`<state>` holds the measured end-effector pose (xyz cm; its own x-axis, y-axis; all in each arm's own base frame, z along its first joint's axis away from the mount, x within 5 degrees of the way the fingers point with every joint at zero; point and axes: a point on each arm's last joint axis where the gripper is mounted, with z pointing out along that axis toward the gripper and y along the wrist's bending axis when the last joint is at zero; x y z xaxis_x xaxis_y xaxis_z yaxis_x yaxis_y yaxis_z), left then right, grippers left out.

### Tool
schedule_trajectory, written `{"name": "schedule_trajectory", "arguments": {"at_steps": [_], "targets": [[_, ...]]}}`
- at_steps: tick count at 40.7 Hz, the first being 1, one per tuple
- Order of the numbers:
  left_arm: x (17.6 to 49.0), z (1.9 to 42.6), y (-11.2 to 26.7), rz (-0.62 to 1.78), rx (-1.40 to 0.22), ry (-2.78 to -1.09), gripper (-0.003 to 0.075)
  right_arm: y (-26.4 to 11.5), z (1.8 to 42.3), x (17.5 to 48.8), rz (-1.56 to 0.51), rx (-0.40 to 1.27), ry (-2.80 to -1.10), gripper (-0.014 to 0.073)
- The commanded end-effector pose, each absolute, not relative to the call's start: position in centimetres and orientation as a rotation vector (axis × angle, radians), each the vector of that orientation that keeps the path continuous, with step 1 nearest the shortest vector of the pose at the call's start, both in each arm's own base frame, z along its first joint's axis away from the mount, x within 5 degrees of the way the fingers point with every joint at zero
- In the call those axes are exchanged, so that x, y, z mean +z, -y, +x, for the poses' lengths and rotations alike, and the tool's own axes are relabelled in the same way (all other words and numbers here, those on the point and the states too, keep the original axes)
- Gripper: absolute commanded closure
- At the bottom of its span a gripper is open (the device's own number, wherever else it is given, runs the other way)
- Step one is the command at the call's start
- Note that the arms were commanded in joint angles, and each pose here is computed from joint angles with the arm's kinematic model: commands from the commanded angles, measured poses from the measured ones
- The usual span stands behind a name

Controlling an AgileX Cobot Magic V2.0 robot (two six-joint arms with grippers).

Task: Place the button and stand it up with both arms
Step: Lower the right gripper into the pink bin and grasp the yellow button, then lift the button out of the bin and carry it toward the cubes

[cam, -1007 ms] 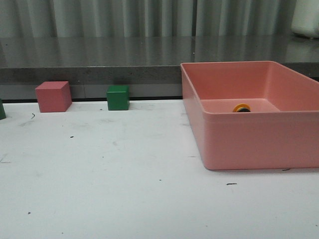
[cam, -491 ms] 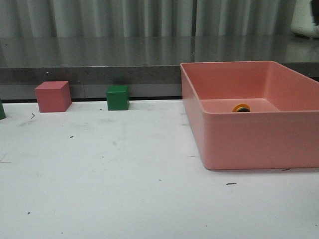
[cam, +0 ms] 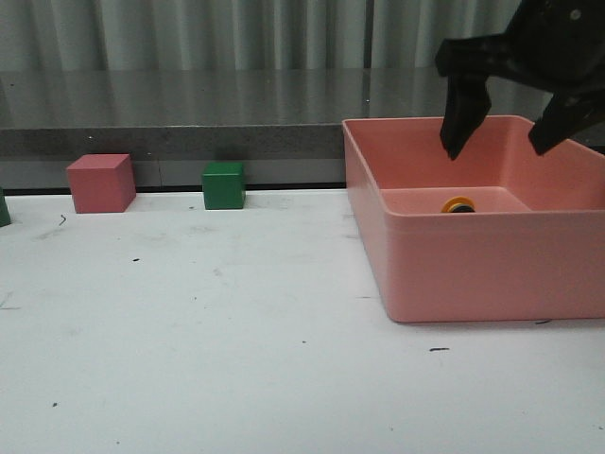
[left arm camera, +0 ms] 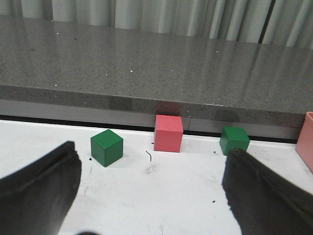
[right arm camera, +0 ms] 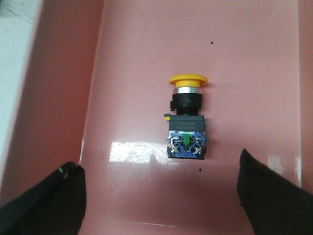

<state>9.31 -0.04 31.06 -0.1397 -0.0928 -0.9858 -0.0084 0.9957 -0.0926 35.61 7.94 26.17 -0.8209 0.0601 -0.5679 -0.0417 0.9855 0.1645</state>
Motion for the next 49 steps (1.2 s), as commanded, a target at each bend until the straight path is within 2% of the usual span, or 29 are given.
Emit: {"name": "schedule_trajectory", "arguments": {"at_steps": [1, 13, 23, 27, 31, 35, 43, 49], "targets": [[32.8, 9.5, 0.1, -0.078, -0.083, -1.61, 0.0157, -7.6, 37.9, 27.1, 0.066, 0.238, -2.496, -0.0048], [32.8, 9.5, 0.1, -0.078, -0.083, -1.611, 0.0157, -7.4, 42.8, 23.6, 0.101, 0.211, -2.591, -0.0048], [32.8, 9.5, 0.1, -0.078, -0.083, -1.613, 0.0157, -7.7, 44.5, 21.5, 0.1, 0.196, -2.684, -0.0043], [32.8, 9.5, 0.1, -0.078, -0.083, -1.613, 0.0157, -7.8, 44.7, 21.1, 0.1, 0.192, -2.707, 0.0039], [32.8, 9.5, 0.1, -0.078, -0.083, -1.616, 0.0157, -7.8, 44.7, 21.1, 0.1, 0.192, -2.709, 0.019], [32.8, 9.5, 0.1, -0.078, -0.083, -1.616, 0.0157, -7.7, 44.6, 21.4, 0.1, 0.193, -2.703, 0.0289], [32.8, 9.5, 0.1, -0.078, -0.083, -1.617, 0.0157, -7.7, 44.2, 22.9, 0.097, 0.198, -2.681, 0.0299], [32.8, 9.5, 0.1, -0.078, -0.083, -1.617, 0.0157, -7.6, 43.2, 25.9, 0.091, 0.211, -2.627, 0.0299]]}}
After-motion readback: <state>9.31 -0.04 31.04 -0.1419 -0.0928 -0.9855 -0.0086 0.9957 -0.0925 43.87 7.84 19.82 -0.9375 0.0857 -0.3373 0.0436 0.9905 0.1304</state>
